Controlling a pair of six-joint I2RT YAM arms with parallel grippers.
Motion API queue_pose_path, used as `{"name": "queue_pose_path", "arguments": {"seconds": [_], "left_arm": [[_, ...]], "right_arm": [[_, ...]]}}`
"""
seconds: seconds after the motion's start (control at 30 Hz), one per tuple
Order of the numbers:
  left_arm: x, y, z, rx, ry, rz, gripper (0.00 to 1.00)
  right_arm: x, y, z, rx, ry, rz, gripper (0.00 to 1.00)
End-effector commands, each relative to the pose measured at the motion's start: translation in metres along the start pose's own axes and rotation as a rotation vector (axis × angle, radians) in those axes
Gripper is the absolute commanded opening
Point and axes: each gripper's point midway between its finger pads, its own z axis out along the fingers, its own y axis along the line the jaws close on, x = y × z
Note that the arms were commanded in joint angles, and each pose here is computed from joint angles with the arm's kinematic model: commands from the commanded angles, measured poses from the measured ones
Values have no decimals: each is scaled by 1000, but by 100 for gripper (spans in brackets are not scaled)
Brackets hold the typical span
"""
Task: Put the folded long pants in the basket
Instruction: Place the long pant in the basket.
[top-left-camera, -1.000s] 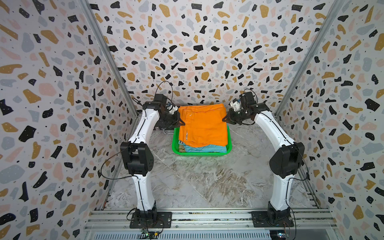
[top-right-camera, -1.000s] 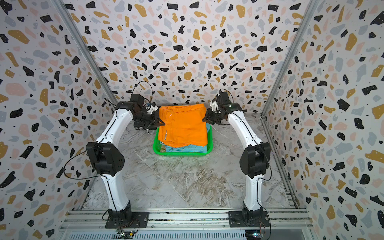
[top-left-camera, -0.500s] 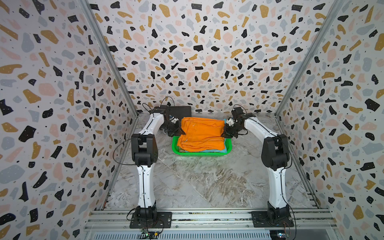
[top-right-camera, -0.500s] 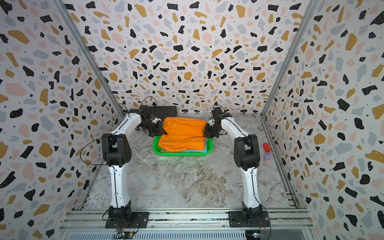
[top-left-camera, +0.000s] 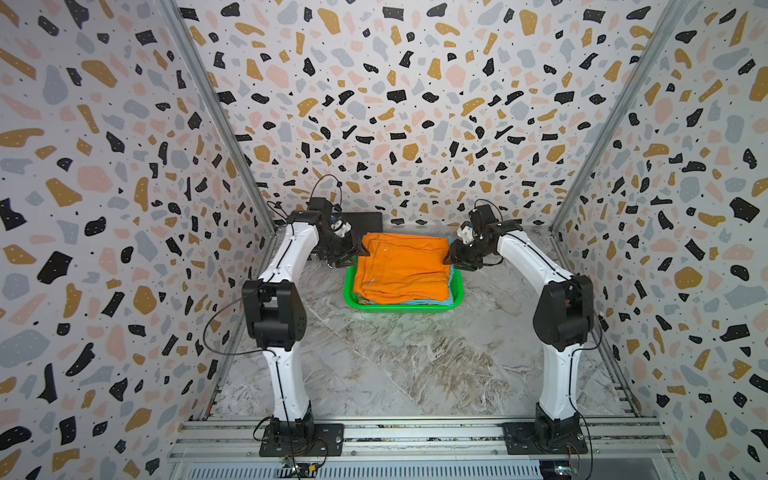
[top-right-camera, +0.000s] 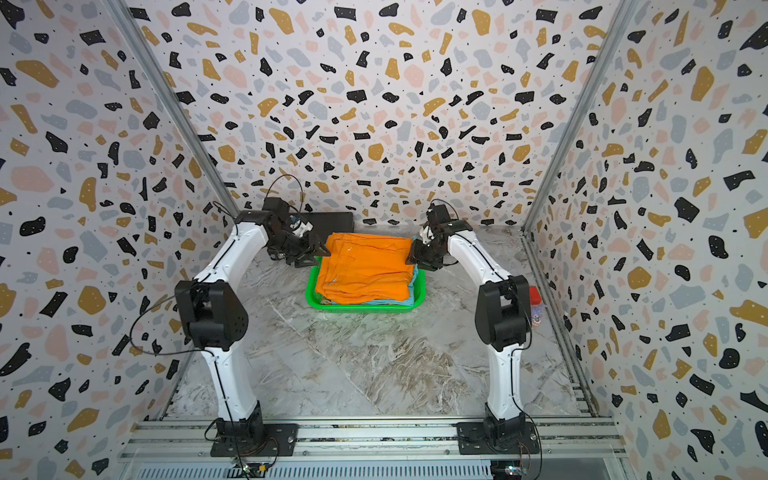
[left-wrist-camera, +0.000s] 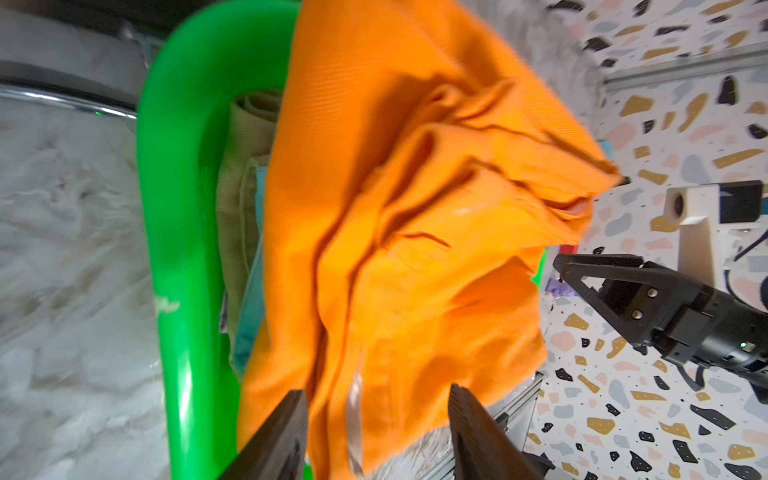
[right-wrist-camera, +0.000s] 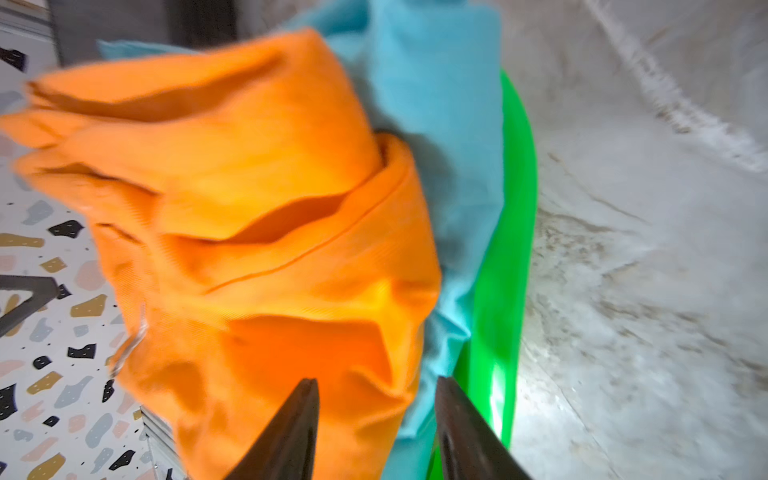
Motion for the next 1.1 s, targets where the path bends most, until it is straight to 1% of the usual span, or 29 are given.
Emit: {"name": "queue_pose_path", "arguments": {"seconds": [0.0, 0.1, 0.13, 0.17, 0.23, 0.3, 0.4, 0.5, 0.57, 0.67, 0.77, 0.83, 0.9, 0.97, 1.07], "left_arm": [[13, -27, -39, 35, -68, 26, 58], [26, -38, -54, 50, -88, 5, 47], [31, -43, -54, 68, -78, 6, 46], [36, -49, -51, 89, -61, 12, 45], [41, -53, -41, 99, -34, 24, 44], [44, -51, -26, 93, -7, 27, 43], [50, -37, 0, 89, 53, -15, 42], [59, -11, 26, 51, 100, -71, 42], [66, 6, 46, 37, 127, -104, 41], [78, 33, 71, -8, 172, -137, 39], [88, 51, 86, -37, 215, -159, 37], [92, 53, 87, -38, 223, -163, 35], [88, 44, 77, -30, 195, -146, 35], [77, 27, 59, -8, 140, -116, 36], [52, -11, 26, 56, 44, -62, 39]], "right_arm": [[1, 27, -61, -28, -83, -45, 51], [8, 45, -83, -85, -108, -53, 41], [12, 53, -85, -119, -104, -52, 35], [16, 60, -84, -151, -93, -46, 33], [23, 69, -76, -194, -67, -34, 32], [30, 74, -61, -202, -45, -33, 31], [47, 77, -28, -188, 31, -41, 29], [75, 68, 13, -147, 131, -31, 26], [91, 47, 41, -97, 185, 6, 25], [110, 12, 68, 1, 237, 32, 24], [129, -8, 81, 57, 300, 43, 22], [136, -11, 80, 53, 316, 53, 22], [135, -6, 70, 45, 292, 43, 24], [122, 5, 51, 35, 242, 11, 28], [91, 35, 14, 11, 145, -54, 34]]}}
